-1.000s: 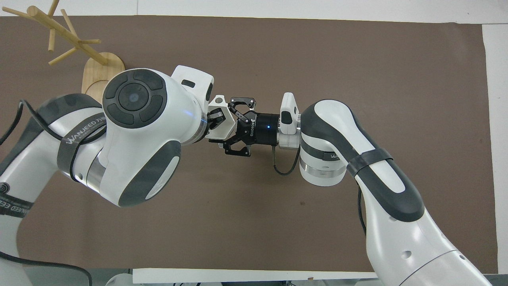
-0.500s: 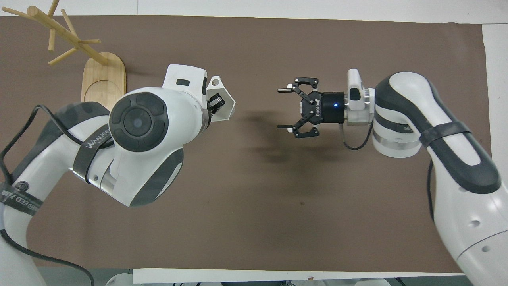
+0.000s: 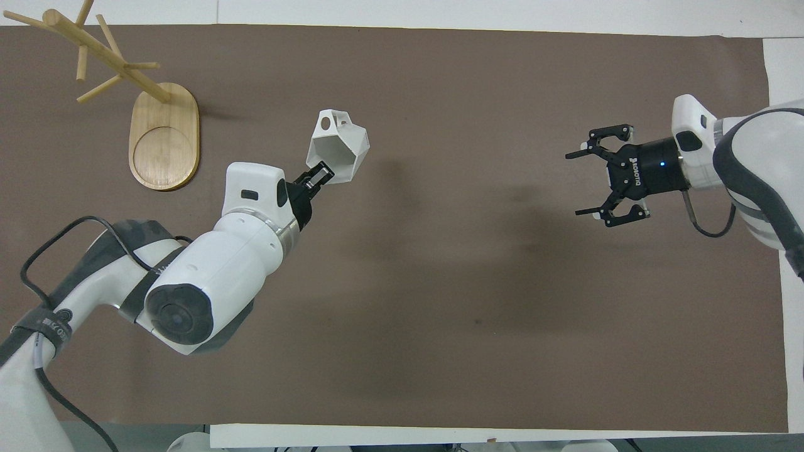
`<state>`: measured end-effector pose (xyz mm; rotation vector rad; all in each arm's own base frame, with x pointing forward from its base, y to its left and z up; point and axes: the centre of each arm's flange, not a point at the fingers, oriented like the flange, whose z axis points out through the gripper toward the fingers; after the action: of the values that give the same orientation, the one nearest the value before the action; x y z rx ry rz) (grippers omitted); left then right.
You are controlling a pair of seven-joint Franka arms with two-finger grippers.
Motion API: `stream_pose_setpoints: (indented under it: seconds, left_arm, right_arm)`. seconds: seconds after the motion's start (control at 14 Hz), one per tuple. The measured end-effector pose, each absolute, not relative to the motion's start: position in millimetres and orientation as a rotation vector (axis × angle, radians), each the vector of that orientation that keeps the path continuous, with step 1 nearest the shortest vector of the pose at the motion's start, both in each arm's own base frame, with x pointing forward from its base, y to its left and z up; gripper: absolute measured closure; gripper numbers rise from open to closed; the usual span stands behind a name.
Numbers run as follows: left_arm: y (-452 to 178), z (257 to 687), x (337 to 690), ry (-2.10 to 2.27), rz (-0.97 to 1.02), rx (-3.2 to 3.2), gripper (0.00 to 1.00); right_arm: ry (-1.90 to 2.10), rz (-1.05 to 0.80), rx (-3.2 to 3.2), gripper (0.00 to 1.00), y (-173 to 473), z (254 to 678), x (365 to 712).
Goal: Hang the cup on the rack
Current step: 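Carry the cup toward the mug tree while the right gripper withdraws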
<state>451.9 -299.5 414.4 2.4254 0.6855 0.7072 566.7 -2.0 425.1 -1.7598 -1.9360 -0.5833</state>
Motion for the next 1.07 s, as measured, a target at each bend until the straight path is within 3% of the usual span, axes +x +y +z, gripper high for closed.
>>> stream_pose_setpoints:
  seconds: [0.57,1.07]
  left_arm:
    - [-171.5,404.4,493.5,0.751,0.899,2.255,0.96]
    - [-135.0,390.3,535.9,0.812,0.938,2.207,0.96]
  right_arm:
    - [-1.485,-0.096,-2.472,0.00,-11.5,545.3,561.8]
    - [-0.510,0.269,-3.012,0.00,-35.4,608.5,536.5]
